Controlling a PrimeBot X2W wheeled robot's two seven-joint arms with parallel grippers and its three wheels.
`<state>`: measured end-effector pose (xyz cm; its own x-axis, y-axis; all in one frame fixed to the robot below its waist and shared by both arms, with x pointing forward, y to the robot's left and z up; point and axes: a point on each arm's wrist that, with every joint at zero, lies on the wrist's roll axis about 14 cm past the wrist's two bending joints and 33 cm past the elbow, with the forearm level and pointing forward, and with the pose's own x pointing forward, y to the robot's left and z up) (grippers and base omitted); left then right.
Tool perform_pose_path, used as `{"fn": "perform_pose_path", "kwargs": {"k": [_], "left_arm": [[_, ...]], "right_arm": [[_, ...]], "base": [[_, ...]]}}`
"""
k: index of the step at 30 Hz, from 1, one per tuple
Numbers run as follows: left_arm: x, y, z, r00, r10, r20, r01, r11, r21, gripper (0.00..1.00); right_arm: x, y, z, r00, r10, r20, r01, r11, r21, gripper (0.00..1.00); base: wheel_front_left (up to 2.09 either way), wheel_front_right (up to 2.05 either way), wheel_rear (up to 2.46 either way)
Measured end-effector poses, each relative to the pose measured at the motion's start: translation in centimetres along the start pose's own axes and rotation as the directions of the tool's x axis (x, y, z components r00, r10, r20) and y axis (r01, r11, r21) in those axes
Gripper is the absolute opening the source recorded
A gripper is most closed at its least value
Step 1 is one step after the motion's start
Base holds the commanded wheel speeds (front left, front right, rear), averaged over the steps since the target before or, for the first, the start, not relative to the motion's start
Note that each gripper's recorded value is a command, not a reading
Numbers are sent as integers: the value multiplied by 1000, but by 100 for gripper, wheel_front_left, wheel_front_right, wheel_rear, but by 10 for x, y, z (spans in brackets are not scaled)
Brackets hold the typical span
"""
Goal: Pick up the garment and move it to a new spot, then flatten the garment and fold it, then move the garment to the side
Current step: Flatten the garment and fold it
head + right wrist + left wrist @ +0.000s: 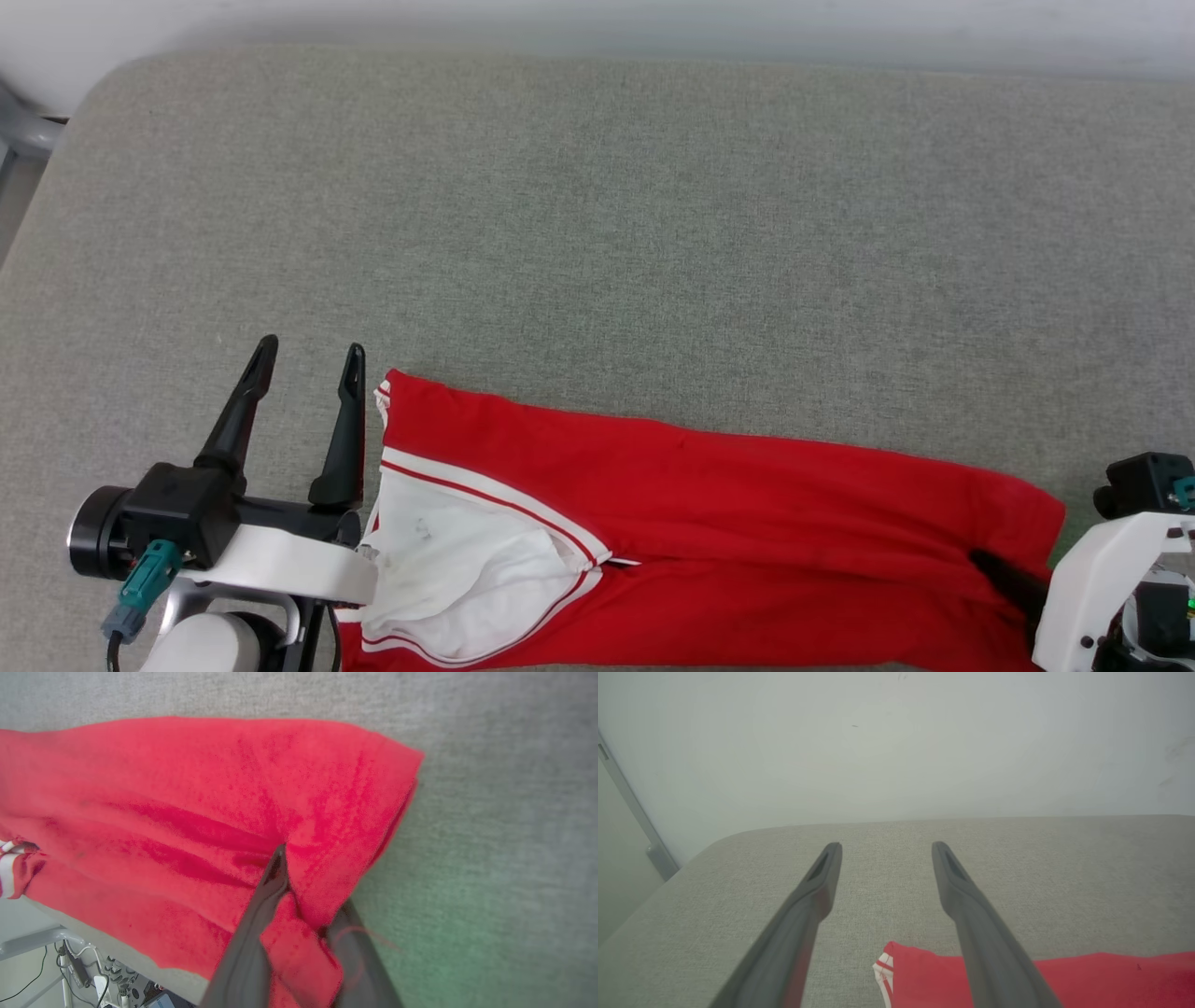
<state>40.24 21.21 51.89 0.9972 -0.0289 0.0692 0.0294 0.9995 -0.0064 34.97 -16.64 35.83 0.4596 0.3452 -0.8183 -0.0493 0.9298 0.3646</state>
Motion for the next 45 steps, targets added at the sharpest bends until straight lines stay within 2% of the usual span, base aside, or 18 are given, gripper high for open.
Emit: {"fn": "perform_pose_path", "kwargs": {"k": [5,11,23,26,29,30,31,35,36,37,38,41,43,45], "left_arm": [[-2,2,5,1000,-1,13,1,1000,22,100],[-7,-4,10,1000,-20,20,19,999,33,100],[-12,-24,14,997,-75,14,75,997,30,100],[-11,-27,15,996,-85,16,84,996,29,100],[-12,-29,16,996,-90,17,89,996,29,100],[-12,-29,17,996,-90,17,90,996,28,100],[-13,-28,18,996,-88,17,88,996,30,100],[-16,-28,17,996,-87,12,87,996,29,100],[-16,-28,17,996,-87,12,87,996,29,100],[-16,-27,17,996,-85,13,85,996,28,100],[-16,-27,18,996,-86,16,86,996,28,100],[-15,-25,20,996,-83,20,83,996,29,100],[-14,-23,20,997,-78,22,78,997,30,100],[-13,-21,20,997,-72,22,71,997,31,100]], "right_arm": [[-10,4,14,998,9,68,-7,1000,-21,0],[-34,-2,34,982,-25,187,35,998,-50,0],[-98,-70,39,922,-220,318,197,975,103,0],[-101,-66,40,923,-189,335,140,976,166,0],[-94,-37,44,934,-63,351,-22,972,233,0],[-92,-22,46,933,3,361,-104,960,260,0],[-89,16,50,908,187,375,-311,900,305,0],[-90,50,56,837,379,395,-514,792,329,0],[-88,60,56,810,432,397,-567,749,342,0],[-85,73,56,772,489,405,-627,692,358,0],[-82,86,55,742,534,404,-667,647,369,0],[-75,121,55,667,630,399,-745,545,384,0],[-70,142,55,626,677,387,-776,496,389,0],[-64,164,50,599,717,356,-791,463,399,0]], "base": [[0,0,0],[0,0,0],[0,0,0],[0,0,0],[0,0,0],[0,0,0],[0,0,0],[0,0,0],[0,0,0],[0,0,0],[0,0,0],[0,0,0],[0,0,0],[0,0,0]]}}
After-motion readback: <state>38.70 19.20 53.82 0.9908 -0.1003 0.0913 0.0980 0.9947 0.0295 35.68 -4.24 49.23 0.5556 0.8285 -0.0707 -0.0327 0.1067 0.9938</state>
